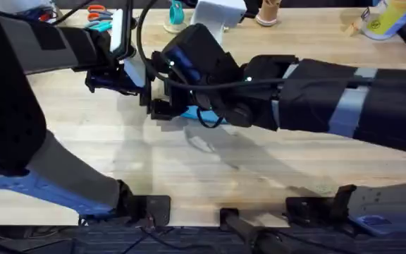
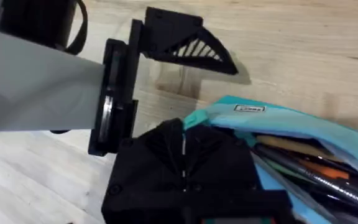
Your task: Unzip the bag, pick up the pens from the table one at a time and place them inside, then zip the bag closed.
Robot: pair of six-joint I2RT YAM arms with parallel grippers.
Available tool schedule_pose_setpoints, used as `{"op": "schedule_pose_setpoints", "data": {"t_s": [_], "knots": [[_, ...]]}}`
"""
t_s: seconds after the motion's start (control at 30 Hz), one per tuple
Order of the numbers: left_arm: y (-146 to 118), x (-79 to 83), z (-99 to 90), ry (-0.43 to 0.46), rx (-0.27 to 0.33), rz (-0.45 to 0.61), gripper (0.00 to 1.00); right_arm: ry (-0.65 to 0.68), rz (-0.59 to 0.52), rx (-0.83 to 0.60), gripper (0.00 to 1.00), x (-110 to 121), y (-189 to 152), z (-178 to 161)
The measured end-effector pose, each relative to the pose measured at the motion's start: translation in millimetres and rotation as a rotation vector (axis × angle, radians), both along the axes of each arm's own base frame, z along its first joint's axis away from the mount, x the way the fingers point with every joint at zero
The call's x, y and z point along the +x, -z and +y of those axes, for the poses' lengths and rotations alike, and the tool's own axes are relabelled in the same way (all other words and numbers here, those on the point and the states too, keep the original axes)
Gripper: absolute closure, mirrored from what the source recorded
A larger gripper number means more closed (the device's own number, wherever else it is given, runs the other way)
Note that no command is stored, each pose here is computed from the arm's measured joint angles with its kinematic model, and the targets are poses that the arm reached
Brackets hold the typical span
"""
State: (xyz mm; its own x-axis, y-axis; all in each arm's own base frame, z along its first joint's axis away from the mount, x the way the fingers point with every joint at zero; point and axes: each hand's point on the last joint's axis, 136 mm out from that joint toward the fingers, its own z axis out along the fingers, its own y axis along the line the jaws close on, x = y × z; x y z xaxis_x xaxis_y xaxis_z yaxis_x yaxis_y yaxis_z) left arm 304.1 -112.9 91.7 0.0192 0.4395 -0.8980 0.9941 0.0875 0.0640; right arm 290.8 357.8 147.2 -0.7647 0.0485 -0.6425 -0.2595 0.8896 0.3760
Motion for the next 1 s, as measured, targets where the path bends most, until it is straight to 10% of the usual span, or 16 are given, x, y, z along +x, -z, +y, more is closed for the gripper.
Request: {"op": "schedule_pose_setpoints", "data": {"t_s": [0.27, 0.67, 1.0], "knots": [[6.2, -2.7, -3.3, 0.012, 0.038, 0.025, 0.180, 0.000, 0.000, 0.000, 0.971, 0.0, 0.0, 0.0], [7.2, -4.8, -3.9, 0.009, 0.042, 0.047, 0.931, 0.000, 0.000, -0.001, 0.971, 0.0, 0.1, -0.1], [7.3, -5.3, -4.1, 0.010, 0.043, 0.050, 0.960, 0.005, -0.006, -0.014, 0.971, 0.9, 0.9, -2.5]]}}
